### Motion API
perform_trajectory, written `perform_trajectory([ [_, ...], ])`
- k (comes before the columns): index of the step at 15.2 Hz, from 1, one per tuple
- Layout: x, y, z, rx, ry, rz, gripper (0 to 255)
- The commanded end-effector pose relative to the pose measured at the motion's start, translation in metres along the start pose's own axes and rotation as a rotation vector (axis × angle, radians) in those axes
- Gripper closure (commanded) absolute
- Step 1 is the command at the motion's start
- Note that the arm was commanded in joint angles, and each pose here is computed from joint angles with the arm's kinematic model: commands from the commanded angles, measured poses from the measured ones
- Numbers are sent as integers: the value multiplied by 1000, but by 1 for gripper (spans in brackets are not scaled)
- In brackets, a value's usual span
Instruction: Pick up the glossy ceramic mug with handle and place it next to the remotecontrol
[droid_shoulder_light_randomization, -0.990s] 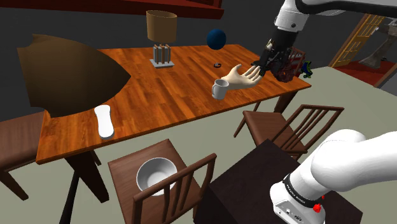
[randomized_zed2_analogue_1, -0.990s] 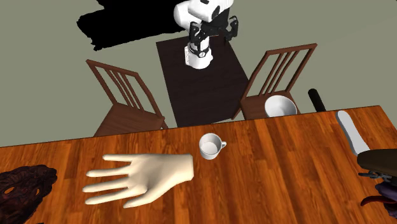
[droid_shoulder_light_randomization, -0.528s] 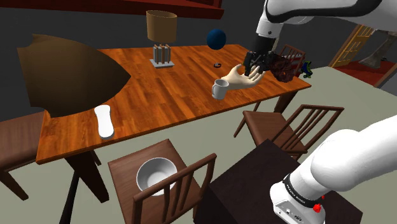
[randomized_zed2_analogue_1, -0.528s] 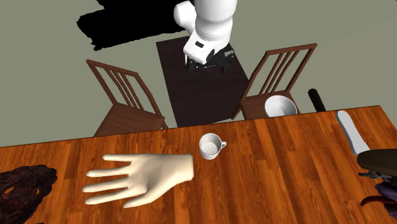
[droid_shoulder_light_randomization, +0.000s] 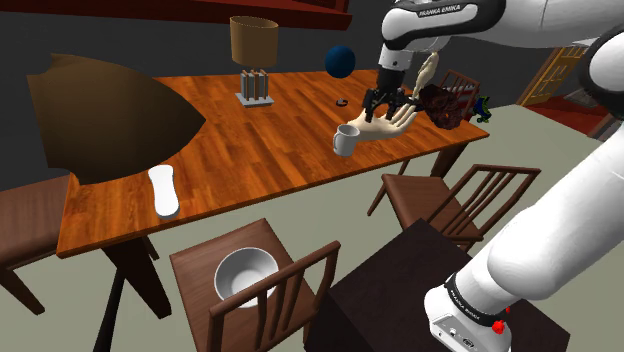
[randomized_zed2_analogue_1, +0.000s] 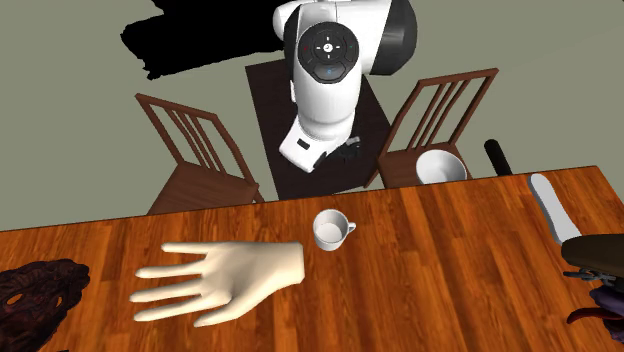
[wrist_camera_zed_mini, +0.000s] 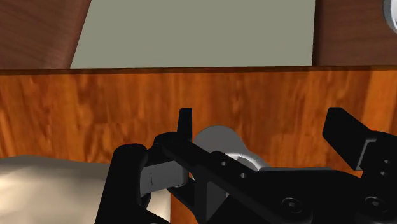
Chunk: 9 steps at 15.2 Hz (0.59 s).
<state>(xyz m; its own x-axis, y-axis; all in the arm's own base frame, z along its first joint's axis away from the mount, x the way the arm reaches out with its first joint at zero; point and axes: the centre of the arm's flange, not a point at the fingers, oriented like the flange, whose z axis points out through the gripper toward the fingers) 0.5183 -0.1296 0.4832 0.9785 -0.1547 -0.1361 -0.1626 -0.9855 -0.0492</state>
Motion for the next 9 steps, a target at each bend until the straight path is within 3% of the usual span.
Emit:
perform_trajectory([
  [1,25,9,14,5,-11,10,0],
  [9,120,40,65,28,-54,47,0],
])
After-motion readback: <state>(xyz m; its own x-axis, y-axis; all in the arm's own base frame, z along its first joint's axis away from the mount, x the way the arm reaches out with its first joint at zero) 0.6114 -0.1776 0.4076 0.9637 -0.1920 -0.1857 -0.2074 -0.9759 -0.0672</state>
